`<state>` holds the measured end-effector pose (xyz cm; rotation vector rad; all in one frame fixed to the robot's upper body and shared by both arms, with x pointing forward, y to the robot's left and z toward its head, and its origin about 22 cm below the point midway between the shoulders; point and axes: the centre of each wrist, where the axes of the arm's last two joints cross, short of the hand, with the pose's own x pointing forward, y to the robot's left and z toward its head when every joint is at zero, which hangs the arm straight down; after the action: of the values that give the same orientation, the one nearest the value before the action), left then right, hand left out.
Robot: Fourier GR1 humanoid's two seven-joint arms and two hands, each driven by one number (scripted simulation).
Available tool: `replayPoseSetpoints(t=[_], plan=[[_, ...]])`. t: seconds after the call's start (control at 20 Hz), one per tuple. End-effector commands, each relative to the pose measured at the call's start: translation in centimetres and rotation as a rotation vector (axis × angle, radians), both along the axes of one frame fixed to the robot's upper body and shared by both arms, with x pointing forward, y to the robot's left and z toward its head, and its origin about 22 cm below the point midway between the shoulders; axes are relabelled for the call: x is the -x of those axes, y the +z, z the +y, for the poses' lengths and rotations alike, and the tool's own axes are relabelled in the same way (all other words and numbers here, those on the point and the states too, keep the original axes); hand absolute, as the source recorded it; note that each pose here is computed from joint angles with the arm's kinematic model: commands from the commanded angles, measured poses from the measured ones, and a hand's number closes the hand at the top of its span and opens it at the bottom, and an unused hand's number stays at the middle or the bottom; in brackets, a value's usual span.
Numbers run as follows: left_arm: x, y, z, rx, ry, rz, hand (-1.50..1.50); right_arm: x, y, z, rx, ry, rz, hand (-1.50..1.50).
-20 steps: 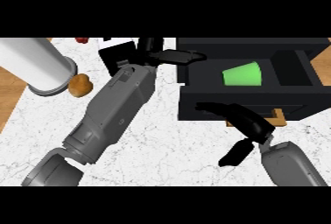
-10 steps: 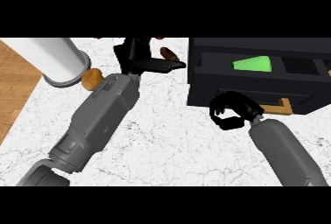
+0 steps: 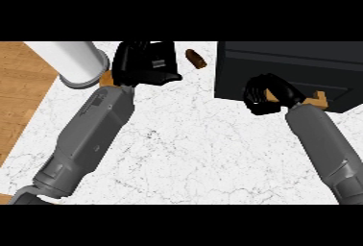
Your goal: Pick up the cup, place it into the drawer and close the drawer
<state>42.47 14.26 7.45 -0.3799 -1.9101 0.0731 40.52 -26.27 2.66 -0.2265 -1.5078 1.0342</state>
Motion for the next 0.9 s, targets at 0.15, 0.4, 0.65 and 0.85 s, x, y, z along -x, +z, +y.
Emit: replayPoseSetpoints(t=[0.15, 0.4, 0.65, 0.85], plan=[[0.6, -0.6, 1.0, -0.011, -0.037, 0.006, -1.5, -3.0, 5.8, -2.6, -0.048, -0.152, -0.107, 1.5], [0.8, -1.1, 1.6, -0.009, -0.053, 0.019, -1.5, -3.4, 8.2, -3.9, -0.087, -0.165, -0.118, 1.5], [1.0, -1.0, 2.7, -0.01, -0.075, 0.008, -1.5, -3.0, 9.1, -5.8, -0.101, -0.159, -0.117, 1.5], [1.0, -0.6, 2.1, 0.013, -0.09, 0.0, -1.5, -3.2, 10.1, -5.4, -0.145, -0.14, -0.118, 1.5]])
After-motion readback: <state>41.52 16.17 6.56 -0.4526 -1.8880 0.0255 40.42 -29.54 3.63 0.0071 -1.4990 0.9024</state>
